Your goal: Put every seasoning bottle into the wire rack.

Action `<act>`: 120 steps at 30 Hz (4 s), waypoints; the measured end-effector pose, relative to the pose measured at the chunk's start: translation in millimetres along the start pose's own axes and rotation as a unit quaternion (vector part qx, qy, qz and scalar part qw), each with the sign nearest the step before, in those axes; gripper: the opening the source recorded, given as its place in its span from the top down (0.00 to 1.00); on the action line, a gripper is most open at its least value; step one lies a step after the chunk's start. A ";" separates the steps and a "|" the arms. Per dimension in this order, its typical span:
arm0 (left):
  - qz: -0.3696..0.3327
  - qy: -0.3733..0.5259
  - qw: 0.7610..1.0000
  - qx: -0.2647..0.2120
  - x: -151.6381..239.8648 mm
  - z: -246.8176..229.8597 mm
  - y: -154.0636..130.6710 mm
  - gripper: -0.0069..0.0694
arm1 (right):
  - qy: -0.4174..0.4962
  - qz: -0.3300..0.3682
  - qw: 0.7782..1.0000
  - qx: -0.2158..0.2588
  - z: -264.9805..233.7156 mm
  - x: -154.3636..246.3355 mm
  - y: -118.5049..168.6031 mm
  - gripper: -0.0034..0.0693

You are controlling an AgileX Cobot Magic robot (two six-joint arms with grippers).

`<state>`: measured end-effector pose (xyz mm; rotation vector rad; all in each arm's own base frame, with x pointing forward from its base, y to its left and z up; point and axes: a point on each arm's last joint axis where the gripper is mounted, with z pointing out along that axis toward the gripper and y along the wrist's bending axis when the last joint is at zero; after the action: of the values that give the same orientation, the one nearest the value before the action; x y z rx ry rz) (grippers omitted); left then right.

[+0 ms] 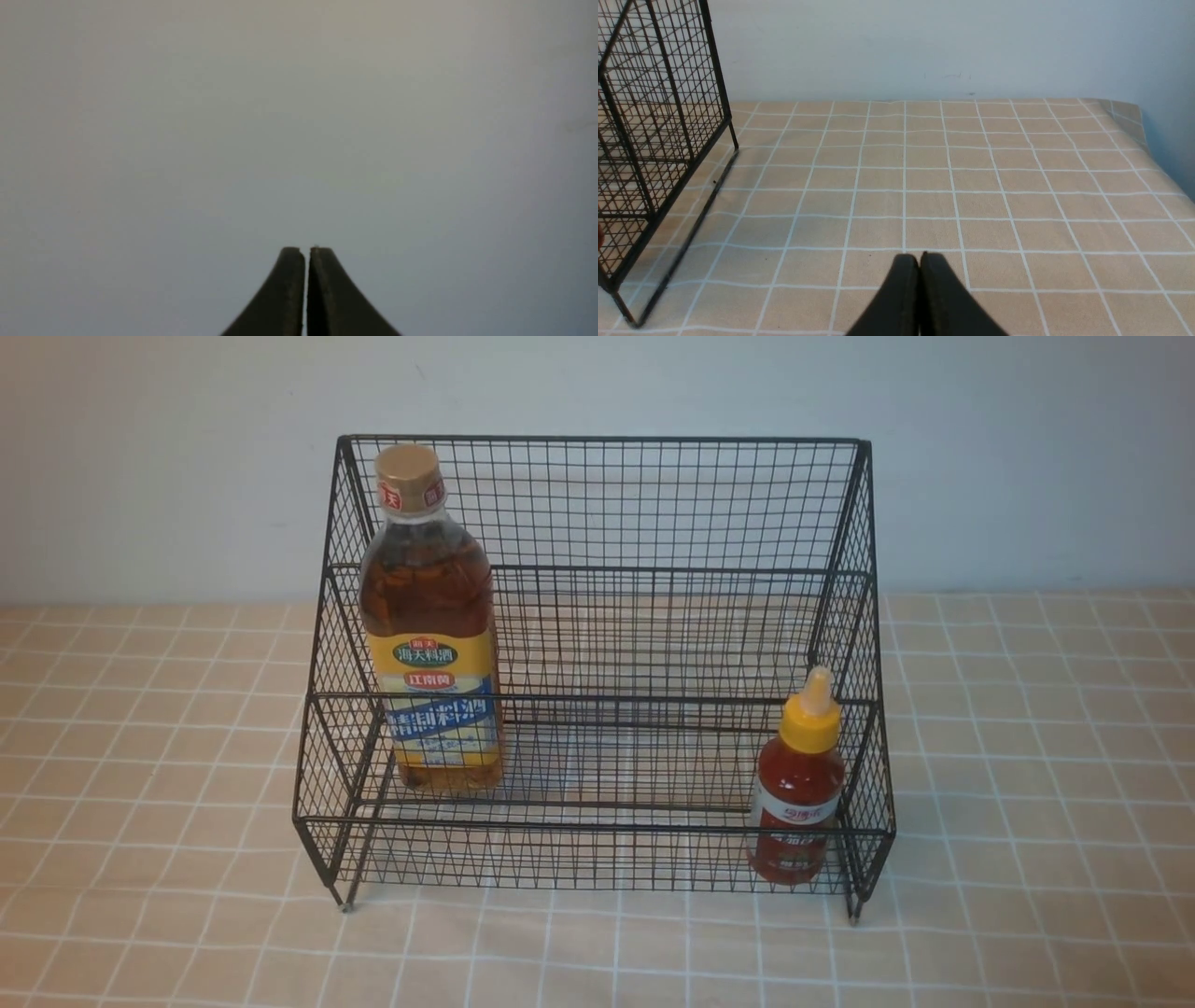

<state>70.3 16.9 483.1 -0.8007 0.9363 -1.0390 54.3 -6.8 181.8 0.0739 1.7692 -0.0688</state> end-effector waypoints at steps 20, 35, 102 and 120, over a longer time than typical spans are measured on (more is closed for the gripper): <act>0.535 0.295 0.789 -0.061 9.0 -83.7 55.2 0.92 | 0.000 0.000 1.000 0.000 0.0 0.0 0.0 0.97; 0.628 0.241 0.734 -0.086 62.9 -108.6 177.6 0.92 | 0.000 0.000 1.000 0.000 0.0 0.0 0.0 0.97; 0.612 0.316 0.709 -0.152 87.4 -140.4 265.8 0.92 | 0.000 0.001 1.000 0.000 0.0 0.1 0.0 0.97; 0.612 0.316 0.709 -0.152 87.4 -140.4 265.8 0.92 | 0.000 0.001 1.000 0.000 0.0 0.1 0.0 0.97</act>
<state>52.3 1.9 171.0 0.1036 1.8779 0.1039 54.3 -6.8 181.8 0.0755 1.7697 -0.0681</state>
